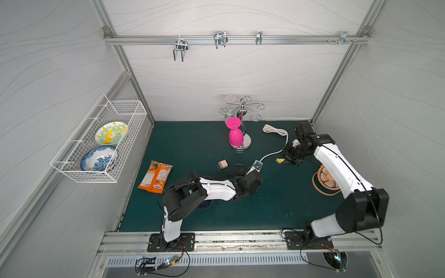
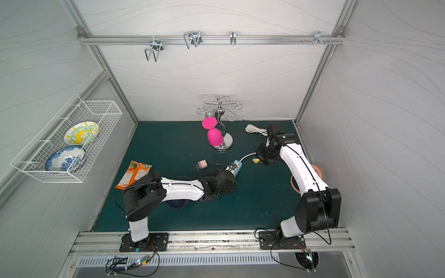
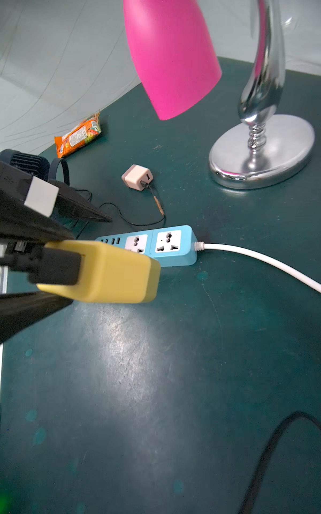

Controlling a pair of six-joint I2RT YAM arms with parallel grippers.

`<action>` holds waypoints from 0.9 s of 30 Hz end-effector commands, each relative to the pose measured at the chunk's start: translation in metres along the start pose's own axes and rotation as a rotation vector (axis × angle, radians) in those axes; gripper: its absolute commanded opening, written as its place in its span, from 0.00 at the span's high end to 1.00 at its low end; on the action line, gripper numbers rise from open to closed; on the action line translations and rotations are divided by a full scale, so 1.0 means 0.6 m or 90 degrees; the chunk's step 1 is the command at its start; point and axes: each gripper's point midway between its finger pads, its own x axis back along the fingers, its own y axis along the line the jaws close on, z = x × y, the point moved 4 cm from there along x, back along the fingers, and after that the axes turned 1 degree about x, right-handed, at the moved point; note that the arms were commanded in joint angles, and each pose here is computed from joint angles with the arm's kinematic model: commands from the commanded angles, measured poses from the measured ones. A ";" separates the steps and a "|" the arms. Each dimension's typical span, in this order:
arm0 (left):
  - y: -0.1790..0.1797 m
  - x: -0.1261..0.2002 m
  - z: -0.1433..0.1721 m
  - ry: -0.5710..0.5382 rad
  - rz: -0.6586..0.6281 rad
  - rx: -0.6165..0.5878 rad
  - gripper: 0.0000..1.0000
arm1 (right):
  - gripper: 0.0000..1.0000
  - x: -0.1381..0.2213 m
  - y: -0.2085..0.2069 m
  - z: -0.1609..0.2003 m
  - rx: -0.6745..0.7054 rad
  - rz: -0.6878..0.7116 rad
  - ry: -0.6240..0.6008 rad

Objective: Unplug the desk fan from the power strip
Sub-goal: Remove the plug from the socket, then place the plug at the center of the board.

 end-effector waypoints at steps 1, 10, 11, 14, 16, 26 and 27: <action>0.002 0.054 -0.085 -0.083 0.021 0.021 0.14 | 1.00 0.023 -0.021 0.001 -0.011 -0.011 0.001; 0.042 0.144 -0.109 -0.129 0.028 0.070 0.13 | 1.00 0.014 -0.061 -0.011 -0.034 -0.089 -0.011; 0.047 0.152 -0.107 -0.131 0.027 0.074 0.14 | 1.00 0.004 -0.066 -0.007 -0.036 -0.097 -0.008; 0.058 0.170 -0.096 -0.132 0.027 0.083 0.14 | 1.00 -0.016 -0.064 0.005 -0.035 -0.157 -0.005; 0.068 0.184 -0.087 -0.135 0.027 0.096 0.13 | 1.00 -0.029 -0.065 0.015 -0.031 -0.192 0.000; 0.107 0.227 -0.041 -0.134 0.008 0.138 0.13 | 1.00 -0.102 -0.076 0.071 0.014 -0.202 0.050; 0.109 0.230 -0.036 -0.134 0.008 0.141 0.13 | 1.00 -0.111 -0.076 0.076 0.013 -0.207 0.058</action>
